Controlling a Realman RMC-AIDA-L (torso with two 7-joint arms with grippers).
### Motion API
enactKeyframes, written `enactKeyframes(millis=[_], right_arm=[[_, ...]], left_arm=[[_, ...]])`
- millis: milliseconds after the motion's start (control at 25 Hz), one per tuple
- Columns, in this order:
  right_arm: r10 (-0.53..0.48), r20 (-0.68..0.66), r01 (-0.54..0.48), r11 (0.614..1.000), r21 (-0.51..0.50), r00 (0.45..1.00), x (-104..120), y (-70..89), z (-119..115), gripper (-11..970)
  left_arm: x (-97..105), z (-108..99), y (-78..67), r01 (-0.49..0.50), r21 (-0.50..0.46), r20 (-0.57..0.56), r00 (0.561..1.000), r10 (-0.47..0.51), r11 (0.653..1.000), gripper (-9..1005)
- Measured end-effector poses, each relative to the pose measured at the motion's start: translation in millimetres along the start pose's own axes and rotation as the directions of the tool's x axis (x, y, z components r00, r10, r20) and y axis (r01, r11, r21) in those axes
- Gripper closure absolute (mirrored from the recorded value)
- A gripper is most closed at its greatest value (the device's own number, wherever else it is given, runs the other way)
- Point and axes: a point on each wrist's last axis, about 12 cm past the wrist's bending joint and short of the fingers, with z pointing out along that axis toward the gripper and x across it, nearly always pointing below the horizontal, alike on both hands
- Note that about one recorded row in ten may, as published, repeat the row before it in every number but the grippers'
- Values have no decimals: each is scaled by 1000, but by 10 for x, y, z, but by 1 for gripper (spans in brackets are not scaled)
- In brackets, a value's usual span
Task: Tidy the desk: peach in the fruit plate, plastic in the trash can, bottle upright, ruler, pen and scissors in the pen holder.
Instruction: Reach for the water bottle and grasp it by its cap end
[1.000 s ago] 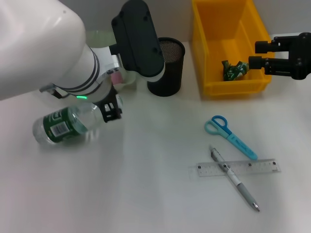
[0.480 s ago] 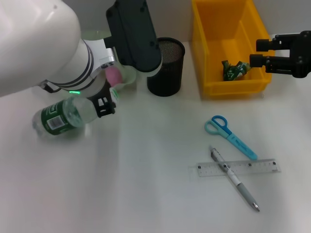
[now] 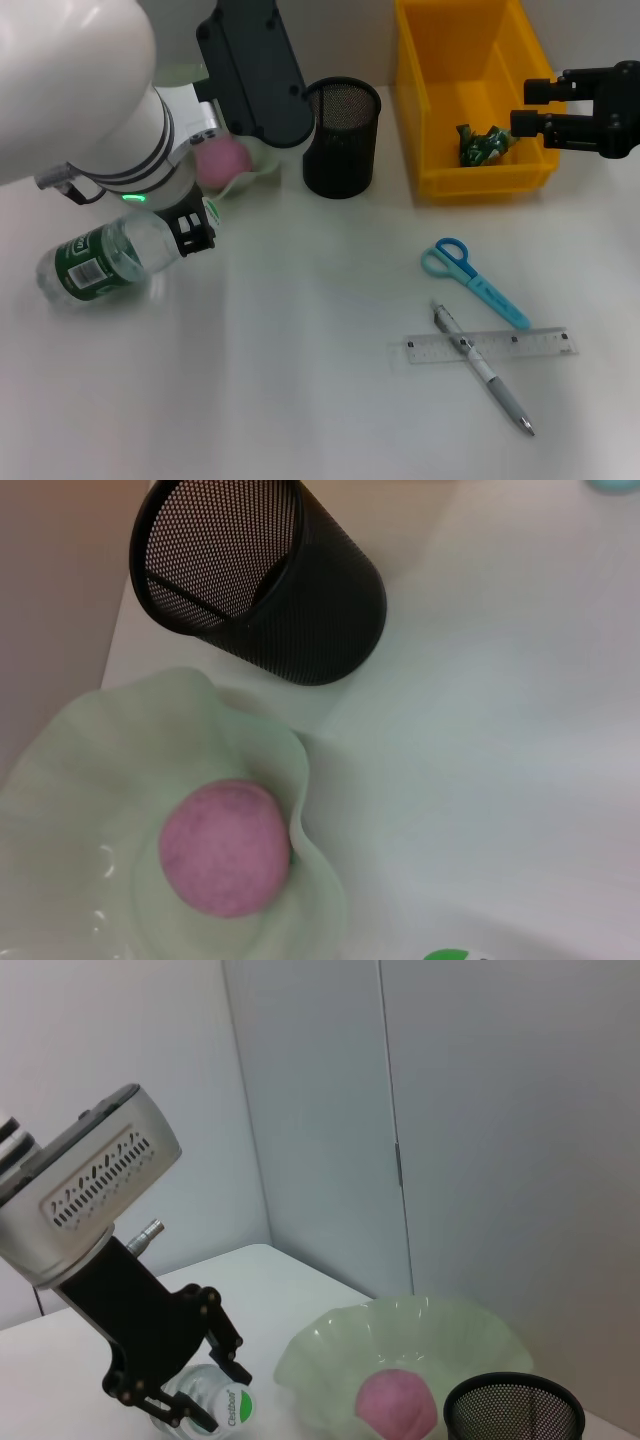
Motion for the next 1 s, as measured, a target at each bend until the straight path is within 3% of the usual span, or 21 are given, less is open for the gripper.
enactKeyframes(millis=[1000], right_arm=[[6,3,-6,1000,5,1000,3,-5,-36,444]], left_arm=[[80,-505,262,7,-98,90,996,2,995,607]])
